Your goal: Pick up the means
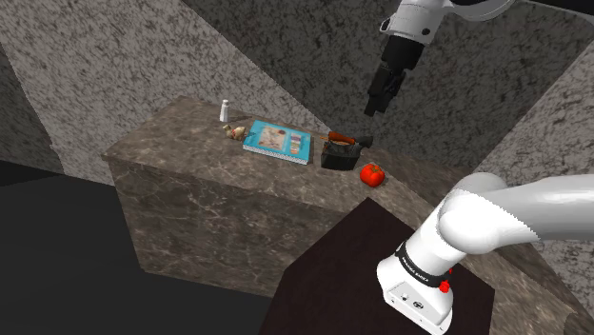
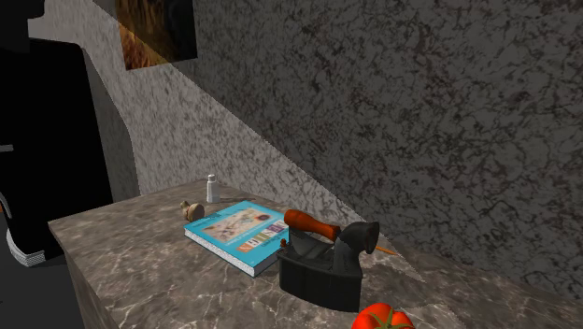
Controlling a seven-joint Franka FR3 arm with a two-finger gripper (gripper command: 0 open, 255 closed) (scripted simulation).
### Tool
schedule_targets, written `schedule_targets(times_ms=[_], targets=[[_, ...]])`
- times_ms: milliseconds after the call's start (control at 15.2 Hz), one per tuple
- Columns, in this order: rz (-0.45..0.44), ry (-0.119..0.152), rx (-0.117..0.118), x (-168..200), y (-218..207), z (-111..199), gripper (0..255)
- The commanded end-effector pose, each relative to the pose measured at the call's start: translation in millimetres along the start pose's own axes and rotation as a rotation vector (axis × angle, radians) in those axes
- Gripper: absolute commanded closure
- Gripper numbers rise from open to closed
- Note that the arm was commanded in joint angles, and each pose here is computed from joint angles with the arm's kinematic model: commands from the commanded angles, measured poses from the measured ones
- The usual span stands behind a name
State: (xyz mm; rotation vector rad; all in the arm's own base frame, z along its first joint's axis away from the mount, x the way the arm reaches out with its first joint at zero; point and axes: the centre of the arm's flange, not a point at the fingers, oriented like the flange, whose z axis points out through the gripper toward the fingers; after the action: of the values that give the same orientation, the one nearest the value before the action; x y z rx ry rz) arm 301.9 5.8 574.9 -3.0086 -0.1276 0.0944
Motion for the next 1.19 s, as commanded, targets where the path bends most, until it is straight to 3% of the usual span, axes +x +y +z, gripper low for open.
schedule_targets(times_ms=[0,1122], targets=[[0.000,0.000,0.000,0,0,0,0],[-0.242,0.041,-0.059,40,186,101,0]])
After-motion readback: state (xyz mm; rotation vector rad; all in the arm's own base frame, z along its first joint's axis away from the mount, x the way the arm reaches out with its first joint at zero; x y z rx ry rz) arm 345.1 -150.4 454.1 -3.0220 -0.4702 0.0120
